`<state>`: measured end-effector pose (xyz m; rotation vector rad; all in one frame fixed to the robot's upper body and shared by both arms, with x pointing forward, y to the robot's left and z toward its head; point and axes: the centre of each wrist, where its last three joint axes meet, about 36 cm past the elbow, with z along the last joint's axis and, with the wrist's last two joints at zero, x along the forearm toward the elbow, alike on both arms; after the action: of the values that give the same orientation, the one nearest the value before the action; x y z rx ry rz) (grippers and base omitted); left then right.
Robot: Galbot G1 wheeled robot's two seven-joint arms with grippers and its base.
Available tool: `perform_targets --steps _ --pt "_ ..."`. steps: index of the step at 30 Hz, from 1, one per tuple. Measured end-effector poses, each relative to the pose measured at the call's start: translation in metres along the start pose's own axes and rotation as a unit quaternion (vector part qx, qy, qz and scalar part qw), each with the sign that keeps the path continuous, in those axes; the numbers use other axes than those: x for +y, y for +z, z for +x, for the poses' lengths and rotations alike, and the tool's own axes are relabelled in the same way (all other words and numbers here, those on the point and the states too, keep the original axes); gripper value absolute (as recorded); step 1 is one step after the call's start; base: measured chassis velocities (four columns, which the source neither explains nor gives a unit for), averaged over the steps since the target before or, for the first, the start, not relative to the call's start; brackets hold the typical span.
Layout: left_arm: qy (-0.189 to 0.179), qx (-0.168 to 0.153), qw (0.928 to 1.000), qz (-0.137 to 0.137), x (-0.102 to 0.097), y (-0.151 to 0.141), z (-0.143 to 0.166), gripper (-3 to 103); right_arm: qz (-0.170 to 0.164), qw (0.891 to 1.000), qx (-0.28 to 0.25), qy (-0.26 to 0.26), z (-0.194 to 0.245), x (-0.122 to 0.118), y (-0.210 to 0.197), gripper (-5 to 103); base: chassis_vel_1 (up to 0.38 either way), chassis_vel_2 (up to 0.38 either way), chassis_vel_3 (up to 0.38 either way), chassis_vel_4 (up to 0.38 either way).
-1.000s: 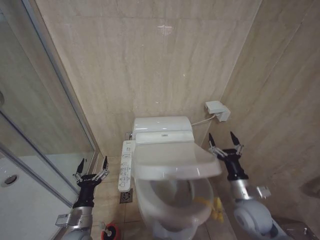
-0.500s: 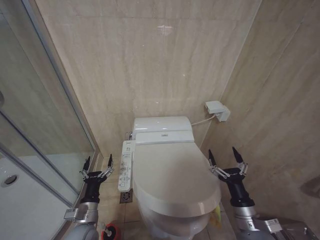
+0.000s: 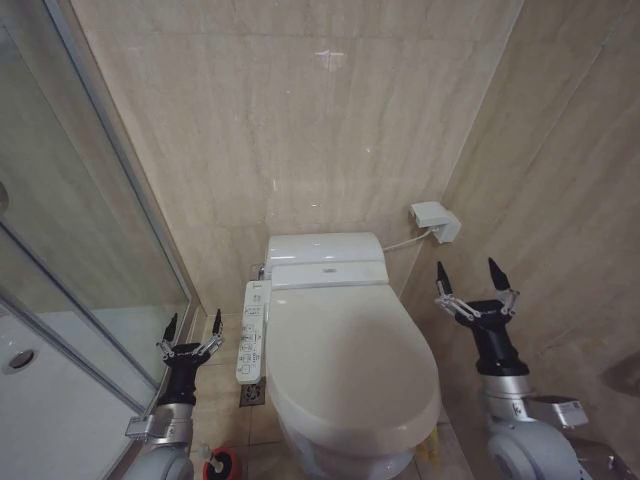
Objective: Open the toilet lid, clean the toilet bowl with a toilet brush, close the toilet lid, and flush.
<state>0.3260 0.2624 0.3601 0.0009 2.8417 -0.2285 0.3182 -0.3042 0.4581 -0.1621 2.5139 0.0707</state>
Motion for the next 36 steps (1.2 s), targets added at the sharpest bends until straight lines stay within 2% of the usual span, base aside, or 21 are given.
perform_targets --steps 6,16,26,36 --pt "-0.002 0.0 1.0 -0.002 0.001 -0.002 0.003 100 -0.013 0.999 0.017 -0.042 0.014 0.012 0.016 100 0.0 0.0 0.0 0.0" --pt "-0.012 -0.005 0.9999 -0.009 0.008 -0.004 0.003 100 -0.018 0.997 0.045 -0.053 0.05 0.027 0.047 100 0.0 0.0 0.0 0.0" --pt "-0.018 -0.008 0.9998 -0.009 0.012 -0.003 -0.001 100 -0.021 0.995 0.089 -0.037 0.089 0.042 0.091 100 0.0 0.0 0.0 0.0" --pt "-0.022 -0.006 0.9997 -0.01 0.023 0.004 -0.011 100 -0.027 0.988 0.155 -0.001 0.126 0.054 0.134 100 0.0 0.0 0.0 0.0"
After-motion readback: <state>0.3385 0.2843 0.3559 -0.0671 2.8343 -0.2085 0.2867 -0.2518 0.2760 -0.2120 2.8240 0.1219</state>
